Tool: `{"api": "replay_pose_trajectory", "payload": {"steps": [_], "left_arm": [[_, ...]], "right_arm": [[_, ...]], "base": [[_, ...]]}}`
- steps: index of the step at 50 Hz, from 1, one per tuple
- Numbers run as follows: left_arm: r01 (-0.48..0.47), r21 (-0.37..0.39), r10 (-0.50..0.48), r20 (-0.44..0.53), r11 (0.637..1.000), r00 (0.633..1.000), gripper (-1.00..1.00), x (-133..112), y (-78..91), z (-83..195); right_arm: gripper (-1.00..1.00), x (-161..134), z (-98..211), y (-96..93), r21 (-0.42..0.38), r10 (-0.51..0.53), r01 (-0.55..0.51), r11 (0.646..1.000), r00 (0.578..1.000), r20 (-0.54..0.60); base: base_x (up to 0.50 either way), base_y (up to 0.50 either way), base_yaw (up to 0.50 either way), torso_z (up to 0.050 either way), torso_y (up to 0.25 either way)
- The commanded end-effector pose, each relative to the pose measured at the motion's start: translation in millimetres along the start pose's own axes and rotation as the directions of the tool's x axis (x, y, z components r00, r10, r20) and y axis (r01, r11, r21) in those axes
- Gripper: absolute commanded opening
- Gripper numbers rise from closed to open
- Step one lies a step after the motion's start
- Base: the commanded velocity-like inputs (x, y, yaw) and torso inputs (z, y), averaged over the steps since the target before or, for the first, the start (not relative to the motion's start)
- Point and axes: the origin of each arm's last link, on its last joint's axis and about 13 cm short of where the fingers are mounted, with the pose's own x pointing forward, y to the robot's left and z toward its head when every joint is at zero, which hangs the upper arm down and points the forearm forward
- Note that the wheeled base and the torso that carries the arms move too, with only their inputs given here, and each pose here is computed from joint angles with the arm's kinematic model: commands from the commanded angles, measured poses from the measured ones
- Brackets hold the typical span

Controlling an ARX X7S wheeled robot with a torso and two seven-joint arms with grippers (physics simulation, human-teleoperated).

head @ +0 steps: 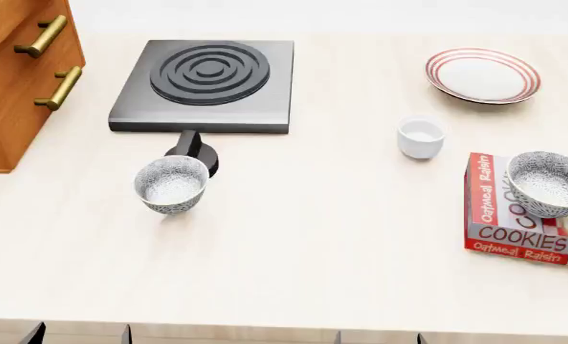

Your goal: Pick the akita bowl on the cookies box and place it on the plate.

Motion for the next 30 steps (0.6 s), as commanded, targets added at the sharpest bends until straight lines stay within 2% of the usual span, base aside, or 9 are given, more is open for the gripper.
{"api": "replay_pose_trajectory", "payload": {"steps": [1,6,23,24,25,30], "left_arm": [[0.004,0.001,-0.004,0.003,1.000,1.000,1.00,-0.5,-0.2,0.2],[0.003,-0.002,-0.003,0.000,1.000,1.000,1.00,-0.6,-0.2,-0.3],[0.000,0.010,0.000,0.003,1.000,1.000,1.00,-0.6,0.1,-1.1],[0.007,-0.011,-0.007,-0.027,1.000,1.000,1.00,-0.3,2.4,-0.7],[0.001,0.013,-0.001,0.004,1.000,1.000,1.00,-0.8,-0.3,-1.2],[0.002,0.017,-0.002,-0.006,1.000,1.000,1.00,-0.1,-0.8,-3.8]], "right_arm": [[1.00,-1.3,0.3,1.5,-0.015,0.011,-0.011,1.000,1.000,0.006],[1.00,-2.2,0.4,3.8,-0.057,0.036,-0.035,0.998,0.999,0.015],[1.00,-0.2,0.4,2.6,-0.030,0.022,-0.022,0.999,1.000,0.005],[1.00,2.8,-2.0,2.9,-0.025,0.049,-0.050,0.998,0.998,-0.038],[1.00,-0.4,0.7,2.7,-0.031,0.022,-0.022,0.999,1.000,0.006],[1.00,-0.3,0.2,2.5,-0.029,0.022,-0.022,0.999,1.000,0.006]], "base": [[0.00,0.00,0.00,0.000,0.000],[0.00,0.00,0.00,0.000,0.000],[0.00,0.00,0.00,0.000,0.000],[0.00,0.00,0.00,0.000,0.000],[0.00,0.00,0.00,0.000,0.000],[0.00,0.00,0.00,0.000,0.000]]}}
